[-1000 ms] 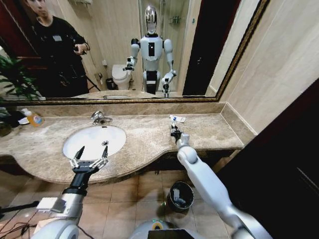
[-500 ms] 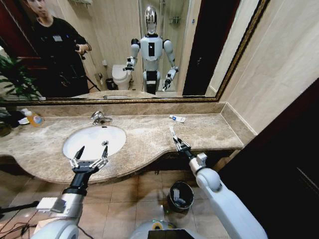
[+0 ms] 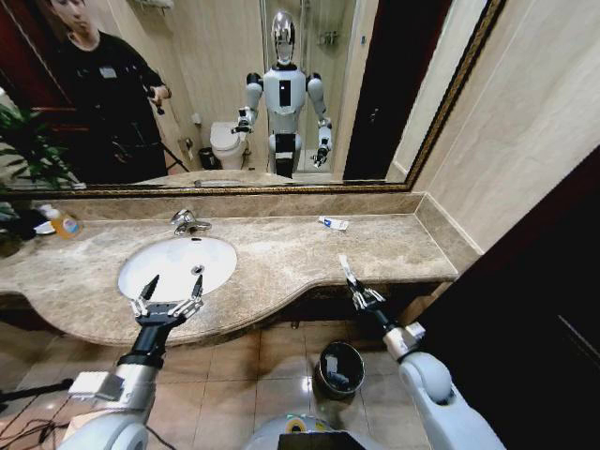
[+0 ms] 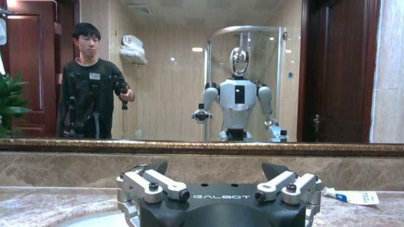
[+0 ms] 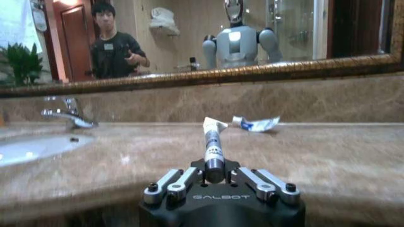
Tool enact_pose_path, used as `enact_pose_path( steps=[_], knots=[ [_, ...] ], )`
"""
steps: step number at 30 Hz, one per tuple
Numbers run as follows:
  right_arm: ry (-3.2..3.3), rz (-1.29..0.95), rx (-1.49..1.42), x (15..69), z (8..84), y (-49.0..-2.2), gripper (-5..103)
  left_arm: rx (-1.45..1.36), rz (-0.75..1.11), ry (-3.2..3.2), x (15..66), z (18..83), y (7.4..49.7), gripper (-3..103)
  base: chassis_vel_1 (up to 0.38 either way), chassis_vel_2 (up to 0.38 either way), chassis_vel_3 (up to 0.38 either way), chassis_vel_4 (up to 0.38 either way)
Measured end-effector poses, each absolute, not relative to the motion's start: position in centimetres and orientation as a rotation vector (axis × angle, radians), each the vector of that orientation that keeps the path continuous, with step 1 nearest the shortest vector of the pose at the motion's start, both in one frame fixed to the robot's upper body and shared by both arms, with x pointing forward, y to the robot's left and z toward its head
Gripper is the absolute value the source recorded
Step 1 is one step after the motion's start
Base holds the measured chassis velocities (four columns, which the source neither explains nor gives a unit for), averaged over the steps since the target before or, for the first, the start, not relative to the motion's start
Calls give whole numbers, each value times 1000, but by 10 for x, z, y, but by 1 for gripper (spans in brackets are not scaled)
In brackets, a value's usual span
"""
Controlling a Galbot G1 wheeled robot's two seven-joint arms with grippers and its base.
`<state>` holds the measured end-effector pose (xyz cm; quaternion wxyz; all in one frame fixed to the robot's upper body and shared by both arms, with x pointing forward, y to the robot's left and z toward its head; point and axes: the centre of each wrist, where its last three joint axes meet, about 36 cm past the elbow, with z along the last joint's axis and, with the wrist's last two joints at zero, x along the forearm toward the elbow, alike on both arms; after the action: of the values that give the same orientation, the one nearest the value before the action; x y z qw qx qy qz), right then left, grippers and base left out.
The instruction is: Pick up the trash from the sink and place it in the trash bin.
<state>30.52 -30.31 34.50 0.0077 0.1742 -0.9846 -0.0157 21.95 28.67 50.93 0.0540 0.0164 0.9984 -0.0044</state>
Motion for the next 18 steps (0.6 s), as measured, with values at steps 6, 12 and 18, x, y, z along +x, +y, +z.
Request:
enact_pose_path(
  steps=[6,12,18],
  knots=[
    [-3032,17,506,274,293,-316,18,50,-13,3033,219,509,287,100,0,0,0,0],
    [-2932,9,378,250,231,-318,18,50,-13,3033,219,509,287,100,0,0,0,0],
    [-2786,-48,107,235,174,-307,18,50,-13,3033,219,509,287,100,0,0,0,0]
  ],
)
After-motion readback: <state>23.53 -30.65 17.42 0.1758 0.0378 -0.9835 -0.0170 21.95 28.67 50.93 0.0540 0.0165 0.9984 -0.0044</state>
